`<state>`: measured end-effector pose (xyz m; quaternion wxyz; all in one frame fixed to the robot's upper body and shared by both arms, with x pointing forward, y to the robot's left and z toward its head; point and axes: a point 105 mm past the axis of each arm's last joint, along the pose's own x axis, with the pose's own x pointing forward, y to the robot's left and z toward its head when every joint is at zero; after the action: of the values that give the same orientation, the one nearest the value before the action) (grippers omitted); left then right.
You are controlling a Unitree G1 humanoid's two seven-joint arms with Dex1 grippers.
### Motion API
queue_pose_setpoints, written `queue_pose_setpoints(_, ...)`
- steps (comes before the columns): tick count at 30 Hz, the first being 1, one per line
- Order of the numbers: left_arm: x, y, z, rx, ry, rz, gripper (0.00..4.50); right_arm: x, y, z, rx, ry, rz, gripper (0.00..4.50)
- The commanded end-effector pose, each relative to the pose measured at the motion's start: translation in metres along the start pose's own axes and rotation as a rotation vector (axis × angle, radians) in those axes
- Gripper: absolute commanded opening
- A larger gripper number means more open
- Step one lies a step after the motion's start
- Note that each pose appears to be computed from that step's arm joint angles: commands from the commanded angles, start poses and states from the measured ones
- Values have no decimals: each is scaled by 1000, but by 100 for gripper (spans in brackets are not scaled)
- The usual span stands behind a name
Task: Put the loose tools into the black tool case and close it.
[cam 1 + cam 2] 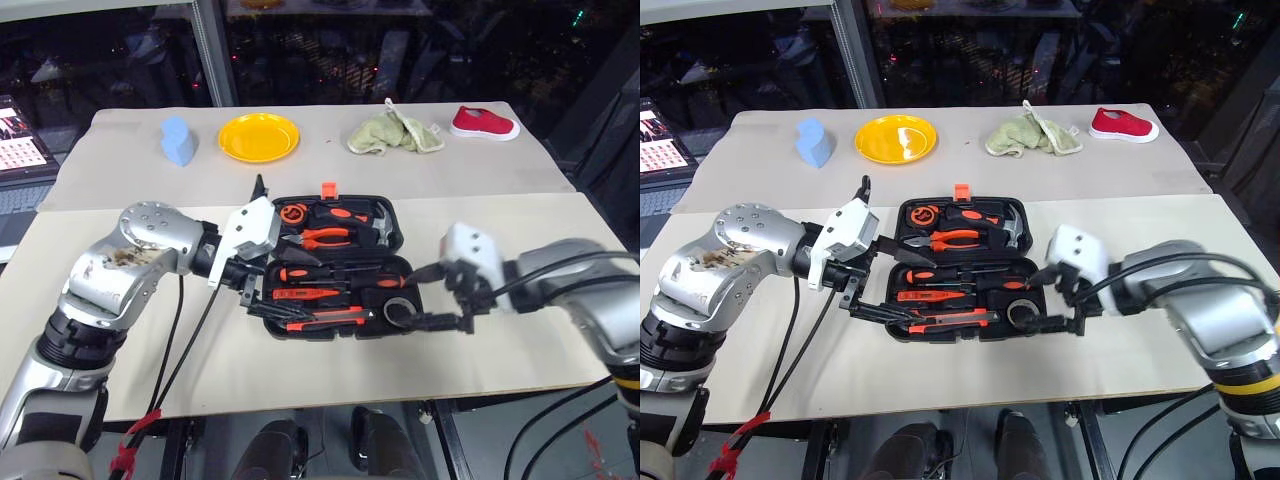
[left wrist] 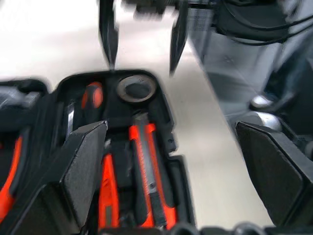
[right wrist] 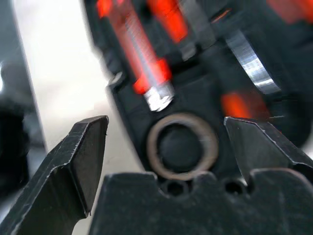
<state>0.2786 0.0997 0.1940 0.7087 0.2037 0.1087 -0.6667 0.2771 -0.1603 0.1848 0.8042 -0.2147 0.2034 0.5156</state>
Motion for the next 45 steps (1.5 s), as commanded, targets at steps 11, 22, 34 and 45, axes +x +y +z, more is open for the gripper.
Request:
queue_pose_setpoints(11, -53, 41, -91, -172, 274, 418, 112, -25, -52, -59, 253, -56, -434, 138)
queue_pose_setpoints(22, -18, 38, -93, -164, 223, 352, 0, 22, -53, -52, 185, -68, -341, 8)
queue_pose_setpoints(34, 0, 6, -86, -139, 173, 170, 0, 31, -10, -43, 129, -68, -158, 8)
queue_pose_setpoints(45, -5, -31, -110, -119, 303, 19, 0, 22, 33, -52, 142, -34, -117, 8)
